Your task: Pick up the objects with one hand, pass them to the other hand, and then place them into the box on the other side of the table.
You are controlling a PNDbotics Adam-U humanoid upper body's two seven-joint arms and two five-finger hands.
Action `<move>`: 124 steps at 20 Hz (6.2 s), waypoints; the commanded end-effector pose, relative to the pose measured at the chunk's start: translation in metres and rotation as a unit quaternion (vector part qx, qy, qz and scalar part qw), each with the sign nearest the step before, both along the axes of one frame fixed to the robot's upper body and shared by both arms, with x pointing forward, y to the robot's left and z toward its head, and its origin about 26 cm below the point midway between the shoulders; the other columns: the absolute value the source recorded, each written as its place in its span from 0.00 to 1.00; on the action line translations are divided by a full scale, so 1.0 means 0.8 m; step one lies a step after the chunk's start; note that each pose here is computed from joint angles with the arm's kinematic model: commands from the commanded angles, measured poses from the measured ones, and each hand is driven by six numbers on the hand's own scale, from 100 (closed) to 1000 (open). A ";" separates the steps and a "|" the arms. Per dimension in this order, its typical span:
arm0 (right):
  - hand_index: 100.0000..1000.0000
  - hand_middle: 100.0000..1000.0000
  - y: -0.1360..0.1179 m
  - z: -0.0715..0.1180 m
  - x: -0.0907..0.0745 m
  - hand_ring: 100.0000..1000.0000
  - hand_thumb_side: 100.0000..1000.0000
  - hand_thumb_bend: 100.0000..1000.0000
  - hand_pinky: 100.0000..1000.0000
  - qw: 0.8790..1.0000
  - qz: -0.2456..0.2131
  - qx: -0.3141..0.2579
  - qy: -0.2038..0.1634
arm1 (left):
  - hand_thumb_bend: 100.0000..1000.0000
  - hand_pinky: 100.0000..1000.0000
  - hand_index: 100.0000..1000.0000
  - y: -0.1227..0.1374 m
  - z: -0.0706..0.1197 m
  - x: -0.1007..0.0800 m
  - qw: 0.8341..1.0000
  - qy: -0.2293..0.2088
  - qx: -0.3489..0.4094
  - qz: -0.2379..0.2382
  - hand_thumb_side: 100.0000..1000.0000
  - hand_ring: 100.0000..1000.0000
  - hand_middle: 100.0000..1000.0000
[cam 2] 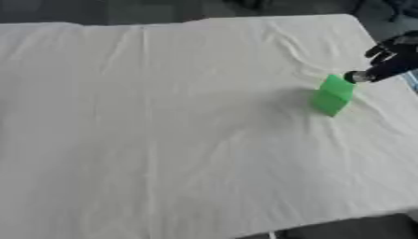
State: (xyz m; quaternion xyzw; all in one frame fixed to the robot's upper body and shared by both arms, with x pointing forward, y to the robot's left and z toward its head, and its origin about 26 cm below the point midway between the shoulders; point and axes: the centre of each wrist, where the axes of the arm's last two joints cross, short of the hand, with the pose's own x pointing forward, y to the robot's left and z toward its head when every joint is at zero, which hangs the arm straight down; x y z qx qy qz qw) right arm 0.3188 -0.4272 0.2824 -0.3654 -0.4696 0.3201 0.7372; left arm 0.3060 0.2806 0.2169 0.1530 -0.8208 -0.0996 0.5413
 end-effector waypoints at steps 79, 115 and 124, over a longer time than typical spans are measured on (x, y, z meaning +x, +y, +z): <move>0.88 0.83 -0.003 -0.012 0.027 0.89 0.03 0.34 1.00 0.997 -0.033 -0.057 -0.046 | 0.00 0.80 0.68 -0.015 -0.002 -0.001 0.999 0.017 0.027 -0.021 0.85 0.79 0.75; 0.86 0.73 -0.011 -0.041 0.061 0.85 0.07 0.34 1.00 0.999 -0.006 -0.034 0.039 | 0.00 0.80 0.67 -0.017 -0.014 0.000 0.999 0.035 0.031 -0.023 0.87 0.79 0.75; 0.68 0.50 -0.005 -0.009 0.045 0.62 0.00 0.35 0.83 0.998 -0.033 -0.017 -0.055 | 0.00 0.80 0.67 -0.015 -0.013 -0.001 0.999 0.034 0.032 -0.020 0.86 0.80 0.75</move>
